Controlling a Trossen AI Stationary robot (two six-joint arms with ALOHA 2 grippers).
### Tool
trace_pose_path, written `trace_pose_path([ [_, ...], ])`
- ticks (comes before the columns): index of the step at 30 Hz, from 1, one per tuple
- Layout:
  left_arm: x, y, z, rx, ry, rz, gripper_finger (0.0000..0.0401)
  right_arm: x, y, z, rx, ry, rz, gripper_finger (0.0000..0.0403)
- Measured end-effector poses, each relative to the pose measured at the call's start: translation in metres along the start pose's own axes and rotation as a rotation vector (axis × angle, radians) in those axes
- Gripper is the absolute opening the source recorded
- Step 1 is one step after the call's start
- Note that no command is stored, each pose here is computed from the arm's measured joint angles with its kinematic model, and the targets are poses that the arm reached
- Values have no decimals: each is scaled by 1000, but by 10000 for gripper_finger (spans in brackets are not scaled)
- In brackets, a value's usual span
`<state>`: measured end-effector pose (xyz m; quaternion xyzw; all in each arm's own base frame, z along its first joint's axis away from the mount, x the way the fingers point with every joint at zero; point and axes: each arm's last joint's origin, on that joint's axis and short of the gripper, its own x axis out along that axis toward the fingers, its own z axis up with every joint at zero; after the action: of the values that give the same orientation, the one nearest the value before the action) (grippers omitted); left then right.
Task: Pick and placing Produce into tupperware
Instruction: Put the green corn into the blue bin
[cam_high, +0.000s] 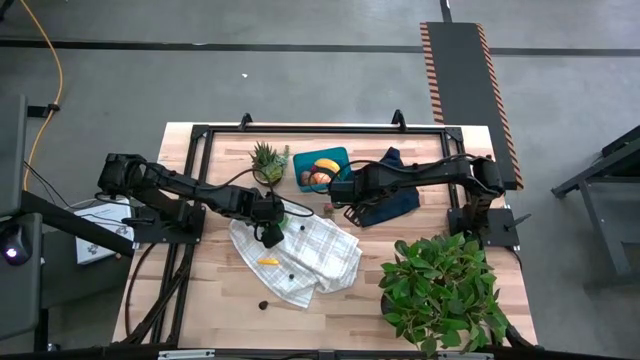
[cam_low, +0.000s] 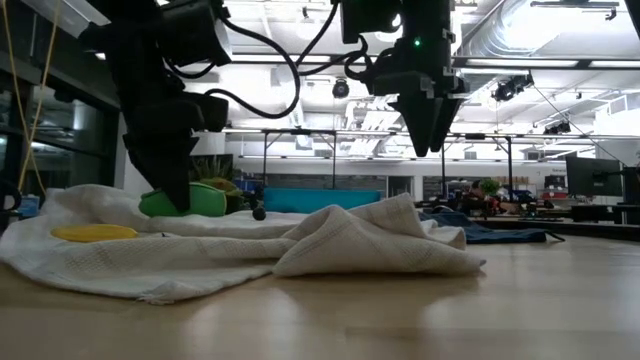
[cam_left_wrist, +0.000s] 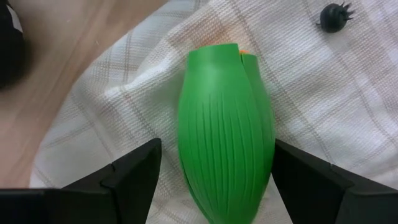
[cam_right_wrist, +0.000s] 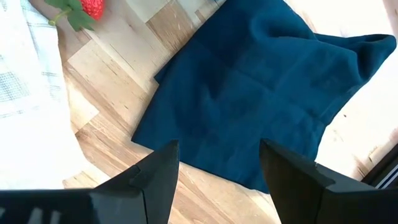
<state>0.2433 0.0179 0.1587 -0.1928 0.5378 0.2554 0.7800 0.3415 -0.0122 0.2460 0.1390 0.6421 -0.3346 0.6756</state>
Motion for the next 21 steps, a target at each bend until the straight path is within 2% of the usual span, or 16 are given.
trace_pose_path([
  [12, 0, -1, 0, 1, 0, -13, 187, 0, 0, 0, 15, 1, 0, 213],
  [15, 0, -1, 0, 0, 7, -22, 188, 0, 0, 0, 15, 1, 0, 213],
  [21, 0, -1, 0, -3, 9, -25, 214, 0, 0, 0, 14, 2, -1, 213],
])
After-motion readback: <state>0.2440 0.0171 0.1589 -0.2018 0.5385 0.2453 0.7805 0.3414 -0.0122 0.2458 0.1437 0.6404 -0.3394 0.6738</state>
